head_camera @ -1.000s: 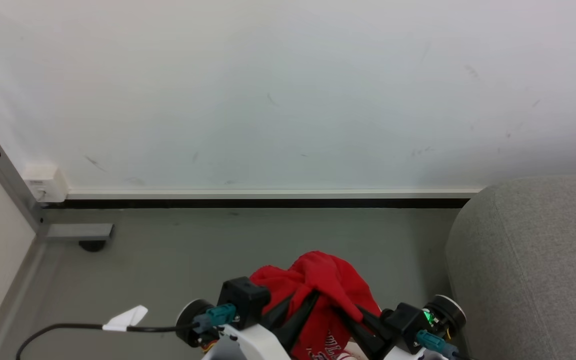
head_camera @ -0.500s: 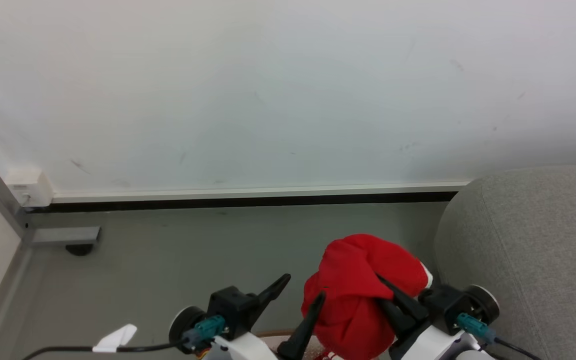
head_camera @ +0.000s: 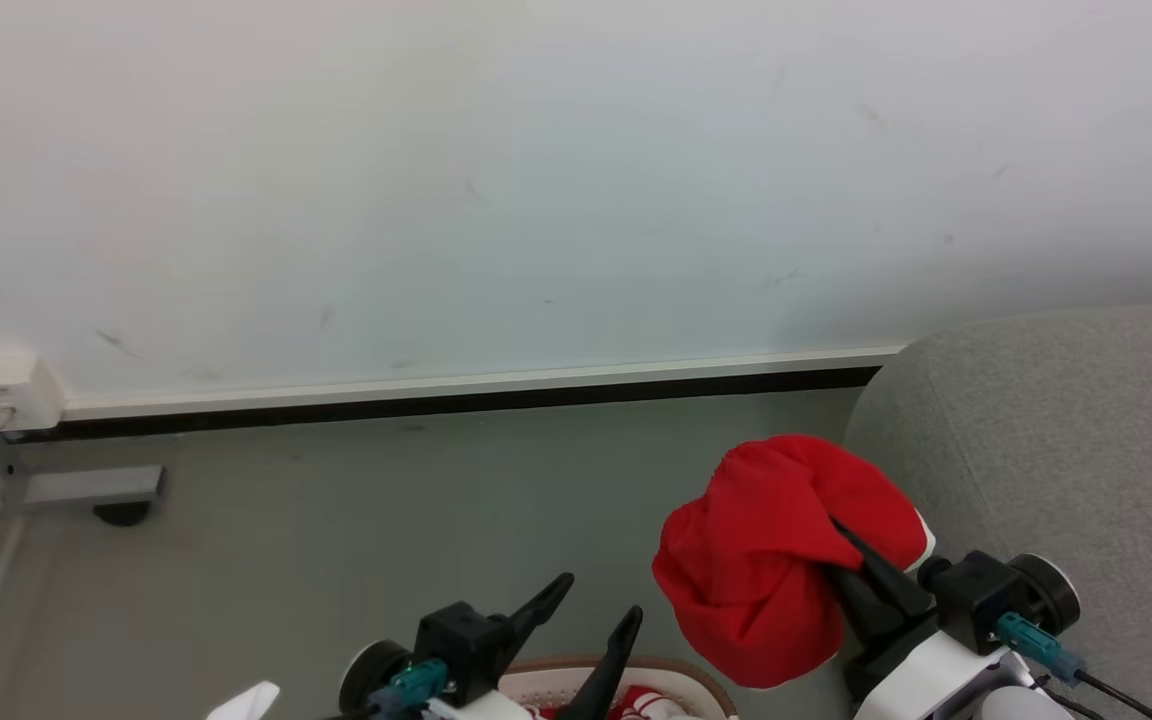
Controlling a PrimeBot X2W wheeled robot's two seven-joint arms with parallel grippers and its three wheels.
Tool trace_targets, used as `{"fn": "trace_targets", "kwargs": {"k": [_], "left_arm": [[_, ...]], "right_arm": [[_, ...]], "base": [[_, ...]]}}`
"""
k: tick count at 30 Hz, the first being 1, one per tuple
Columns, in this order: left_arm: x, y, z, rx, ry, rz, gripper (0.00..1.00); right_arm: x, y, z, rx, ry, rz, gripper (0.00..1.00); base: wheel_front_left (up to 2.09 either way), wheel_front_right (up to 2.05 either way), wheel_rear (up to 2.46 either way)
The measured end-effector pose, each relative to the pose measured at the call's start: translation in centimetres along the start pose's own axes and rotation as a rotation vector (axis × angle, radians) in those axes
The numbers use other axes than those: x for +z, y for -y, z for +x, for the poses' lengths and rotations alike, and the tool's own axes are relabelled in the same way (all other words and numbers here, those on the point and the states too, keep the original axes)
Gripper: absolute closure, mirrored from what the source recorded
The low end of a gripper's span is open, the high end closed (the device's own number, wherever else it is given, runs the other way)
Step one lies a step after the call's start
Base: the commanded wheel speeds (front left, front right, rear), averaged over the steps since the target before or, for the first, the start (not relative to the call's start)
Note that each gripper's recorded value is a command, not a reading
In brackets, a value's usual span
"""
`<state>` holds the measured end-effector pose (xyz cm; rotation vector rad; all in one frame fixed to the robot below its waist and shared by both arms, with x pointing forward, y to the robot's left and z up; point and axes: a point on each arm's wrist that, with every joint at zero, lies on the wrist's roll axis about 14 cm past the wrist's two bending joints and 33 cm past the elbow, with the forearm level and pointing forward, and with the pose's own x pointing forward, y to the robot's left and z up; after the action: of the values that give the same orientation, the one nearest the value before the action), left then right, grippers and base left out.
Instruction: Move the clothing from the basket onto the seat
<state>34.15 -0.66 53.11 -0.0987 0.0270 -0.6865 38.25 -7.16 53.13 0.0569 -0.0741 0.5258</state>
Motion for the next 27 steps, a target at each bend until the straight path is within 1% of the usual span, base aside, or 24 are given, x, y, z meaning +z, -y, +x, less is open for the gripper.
{"fn": "trace_targets", "kwargs": {"k": [5, 12, 27], "left_arm": [[-0.4, 0.7, 0.7, -0.031, -0.006, -0.005, 0.0], [-0.9, 2.8, 2.3, -0.12, -0.019, -0.01, 0.0], [-1.5, 9.4, 6.2, -0.386, -0.034, -0.039, 0.0]], "right_arm": [[0.3, 1.8, -1.1, -0.051, 0.006, -0.015, 1.0], [0.4, 4.6, -3.5, -0.153, 0.007, -0.02, 1.0], [0.9, 12.2, -11.6, -0.48, 0.01, -0.045, 1.0]], "base": [[0.0, 0.0, 0.0], [0.0, 0.0, 0.0], [0.0, 0.0, 0.0]]}}
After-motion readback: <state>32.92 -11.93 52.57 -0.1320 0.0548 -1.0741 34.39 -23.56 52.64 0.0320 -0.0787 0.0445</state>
